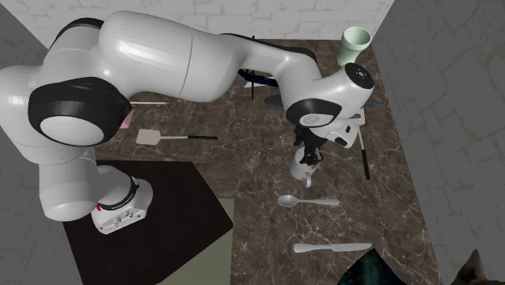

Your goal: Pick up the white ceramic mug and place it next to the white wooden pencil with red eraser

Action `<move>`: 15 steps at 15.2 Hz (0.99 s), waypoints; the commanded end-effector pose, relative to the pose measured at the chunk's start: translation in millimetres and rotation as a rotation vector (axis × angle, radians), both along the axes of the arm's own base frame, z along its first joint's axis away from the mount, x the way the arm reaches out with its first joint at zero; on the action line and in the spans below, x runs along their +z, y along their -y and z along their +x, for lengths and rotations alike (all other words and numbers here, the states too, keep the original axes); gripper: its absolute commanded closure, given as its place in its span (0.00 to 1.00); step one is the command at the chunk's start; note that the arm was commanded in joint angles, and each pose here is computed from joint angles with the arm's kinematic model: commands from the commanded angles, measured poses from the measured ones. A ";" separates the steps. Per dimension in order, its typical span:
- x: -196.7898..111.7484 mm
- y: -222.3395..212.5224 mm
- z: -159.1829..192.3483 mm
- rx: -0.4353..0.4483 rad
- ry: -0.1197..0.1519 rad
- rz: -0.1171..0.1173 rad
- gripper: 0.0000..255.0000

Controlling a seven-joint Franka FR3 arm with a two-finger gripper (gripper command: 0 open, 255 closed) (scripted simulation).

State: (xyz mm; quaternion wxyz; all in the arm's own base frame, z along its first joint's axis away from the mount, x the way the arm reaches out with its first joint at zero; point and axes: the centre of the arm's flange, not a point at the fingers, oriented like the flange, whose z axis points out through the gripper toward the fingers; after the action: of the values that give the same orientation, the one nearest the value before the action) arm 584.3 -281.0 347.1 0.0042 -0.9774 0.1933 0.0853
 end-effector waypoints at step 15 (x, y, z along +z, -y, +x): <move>31.6 0.0 0.0 0.000 0.000 0.000 1.00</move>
State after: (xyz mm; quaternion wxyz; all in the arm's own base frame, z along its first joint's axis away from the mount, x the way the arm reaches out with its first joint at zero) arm 584.7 -281.3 373.6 0.0041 -0.9774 0.1934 0.0851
